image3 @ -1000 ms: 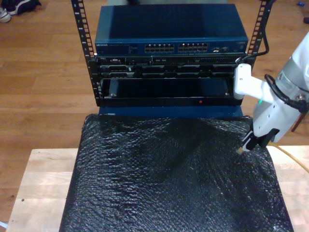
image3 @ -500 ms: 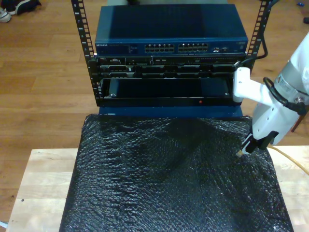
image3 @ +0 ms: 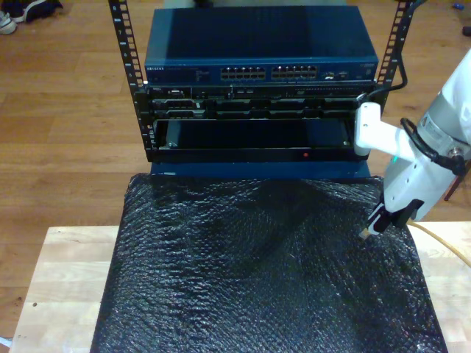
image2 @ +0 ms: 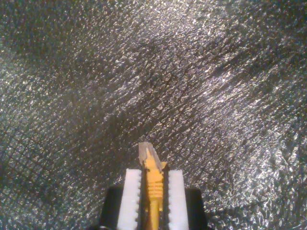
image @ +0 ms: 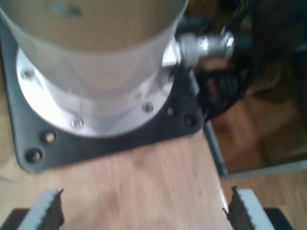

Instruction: Grab the cable and plug it in

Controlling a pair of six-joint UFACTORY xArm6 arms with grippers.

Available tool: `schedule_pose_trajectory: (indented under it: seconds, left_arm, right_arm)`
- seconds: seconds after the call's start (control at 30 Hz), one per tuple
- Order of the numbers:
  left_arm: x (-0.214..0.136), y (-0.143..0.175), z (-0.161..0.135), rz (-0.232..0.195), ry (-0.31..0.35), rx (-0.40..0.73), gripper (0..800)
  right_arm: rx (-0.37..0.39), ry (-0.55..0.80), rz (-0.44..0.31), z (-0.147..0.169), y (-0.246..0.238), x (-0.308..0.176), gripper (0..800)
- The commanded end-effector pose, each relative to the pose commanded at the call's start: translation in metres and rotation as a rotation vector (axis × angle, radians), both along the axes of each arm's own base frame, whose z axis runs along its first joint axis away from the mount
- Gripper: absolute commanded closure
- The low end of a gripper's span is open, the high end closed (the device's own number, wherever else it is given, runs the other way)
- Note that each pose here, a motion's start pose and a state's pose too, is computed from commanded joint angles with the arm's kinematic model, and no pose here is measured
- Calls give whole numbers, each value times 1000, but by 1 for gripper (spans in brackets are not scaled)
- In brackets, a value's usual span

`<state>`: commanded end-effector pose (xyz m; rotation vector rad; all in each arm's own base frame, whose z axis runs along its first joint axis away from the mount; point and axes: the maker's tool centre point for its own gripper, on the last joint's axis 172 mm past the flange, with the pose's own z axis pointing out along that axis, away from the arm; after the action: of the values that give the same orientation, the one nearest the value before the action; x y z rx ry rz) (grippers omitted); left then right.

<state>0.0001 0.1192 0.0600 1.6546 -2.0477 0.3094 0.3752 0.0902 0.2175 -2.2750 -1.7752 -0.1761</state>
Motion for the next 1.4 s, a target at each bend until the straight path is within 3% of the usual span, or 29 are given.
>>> schedule_pose_trajectory:
  seconds: [0.3,0.47,0.7,0.9,1.13,1.4]
  left_arm:
    - [1,-3,-26,20,-29,54,0]
    - [2,0,-26,23,-32,58,0]
    - [2,0,-26,23,-32,58,0]
    - [2,0,-26,23,-32,56,0]
    - [2,0,-26,23,-32,56,0]
    - [2,0,-26,23,-32,58,0]
  right_arm:
    - [1,-30,46,8,17,5,800]
    - [4,-71,68,21,28,17,800]
    - [0,-237,103,40,51,53,800]
    - [-10,-305,157,32,78,62,800]
    - [-95,-466,228,28,81,83,800]
    - [-91,-618,202,36,83,103,800]
